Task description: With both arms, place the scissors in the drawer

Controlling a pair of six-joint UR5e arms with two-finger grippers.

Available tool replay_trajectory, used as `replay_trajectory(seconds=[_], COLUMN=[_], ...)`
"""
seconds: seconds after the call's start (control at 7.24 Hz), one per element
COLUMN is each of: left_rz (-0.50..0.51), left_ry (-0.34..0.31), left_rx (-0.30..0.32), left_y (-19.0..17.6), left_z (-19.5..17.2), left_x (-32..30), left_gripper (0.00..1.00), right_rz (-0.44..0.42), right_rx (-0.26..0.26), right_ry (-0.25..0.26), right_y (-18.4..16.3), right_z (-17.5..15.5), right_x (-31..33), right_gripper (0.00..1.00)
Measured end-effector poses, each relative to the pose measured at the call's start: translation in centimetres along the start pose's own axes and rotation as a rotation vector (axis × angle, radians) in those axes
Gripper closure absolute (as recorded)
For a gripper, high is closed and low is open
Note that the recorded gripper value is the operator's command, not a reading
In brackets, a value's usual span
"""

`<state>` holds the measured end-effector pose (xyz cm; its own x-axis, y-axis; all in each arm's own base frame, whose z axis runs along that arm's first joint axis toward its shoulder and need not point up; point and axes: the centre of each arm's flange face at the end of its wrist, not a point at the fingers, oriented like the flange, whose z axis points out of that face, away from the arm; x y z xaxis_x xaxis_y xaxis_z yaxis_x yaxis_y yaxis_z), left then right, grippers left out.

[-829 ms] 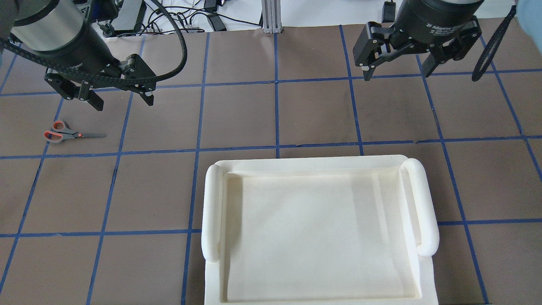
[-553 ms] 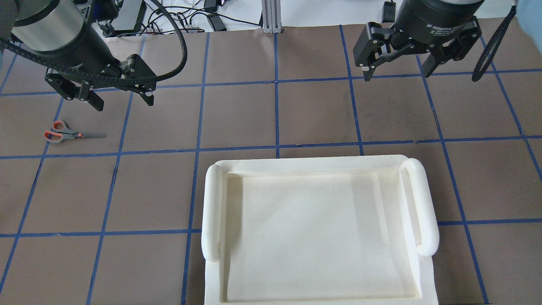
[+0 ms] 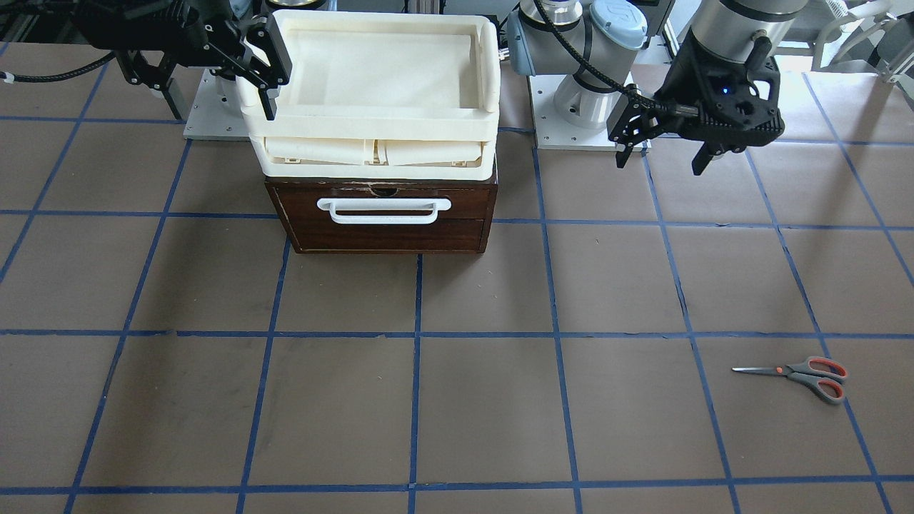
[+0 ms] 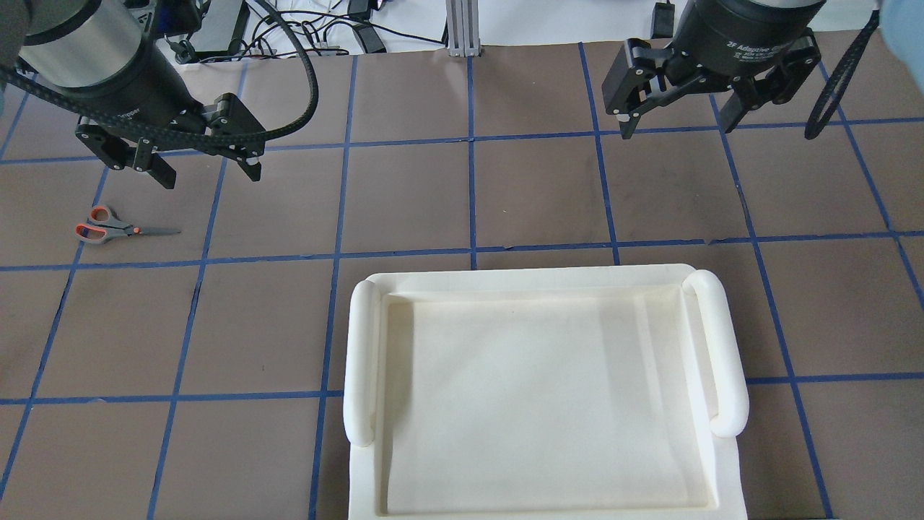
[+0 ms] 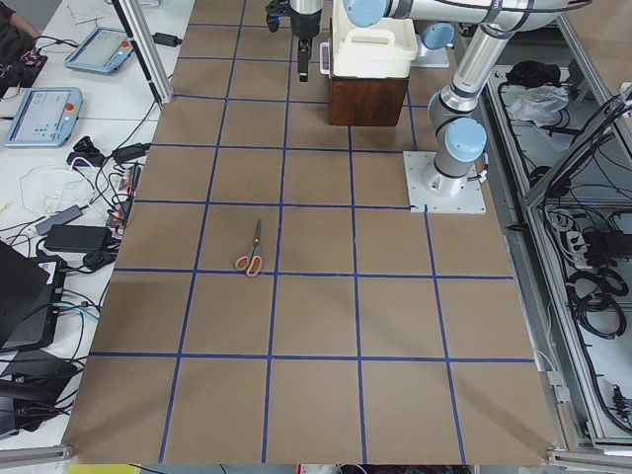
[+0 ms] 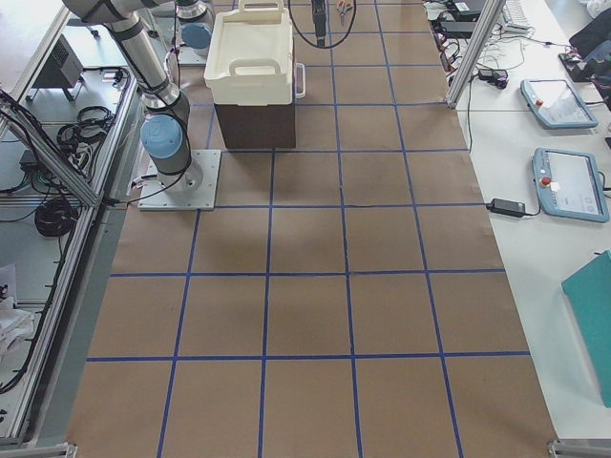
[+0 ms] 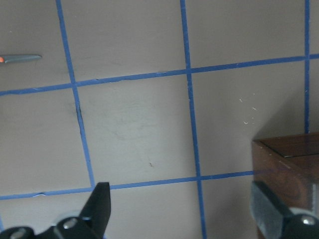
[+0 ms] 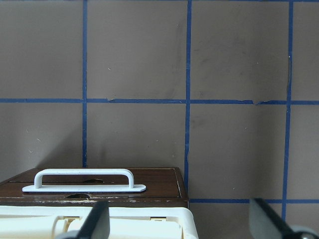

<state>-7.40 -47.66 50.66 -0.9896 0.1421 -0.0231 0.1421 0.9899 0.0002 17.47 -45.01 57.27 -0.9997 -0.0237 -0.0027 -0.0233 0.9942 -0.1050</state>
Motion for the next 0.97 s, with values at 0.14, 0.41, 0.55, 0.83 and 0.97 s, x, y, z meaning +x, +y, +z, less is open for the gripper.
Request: replay_trajectory(seconds=[0.14, 0.41, 0.55, 0.83, 0.97], left_rz=[0.071, 0.241, 0.366, 0.653, 0.772], left_ry=[-0.006, -0.009, 0.001, 0.026, 0.029], left_rx=[-0.02, -0.028, -0.039, -0.05, -0.056], left_y=[-0.2, -1.0, -1.0, -0.8, -1.3], left_z=[1.3, 4.1, 6.0, 10.3, 13.3], left_x=[-2.8, -9.1, -13.2, -21.6, -24.9], left_gripper=[0.0, 0.0, 0.0, 0.0, 0.0], right_rz=[-0.003, -0.025, -0.046, -0.139, -0.252], right_rx=[-0.006, -0.038, -0.078, -0.171, -0.205], right_ry=[0.001, 0.002, -0.017, -0.091, -0.108], right_y=[0.1, -0.4, -1.3, -2.4, -2.6], right_z=[0.3, 1.9, 3.8, 7.9, 9.8], right_x=[-0.1, -0.3, -0.9, -4.0, -5.8], right_gripper=[0.0, 0.0, 0.0, 0.0, 0.0])
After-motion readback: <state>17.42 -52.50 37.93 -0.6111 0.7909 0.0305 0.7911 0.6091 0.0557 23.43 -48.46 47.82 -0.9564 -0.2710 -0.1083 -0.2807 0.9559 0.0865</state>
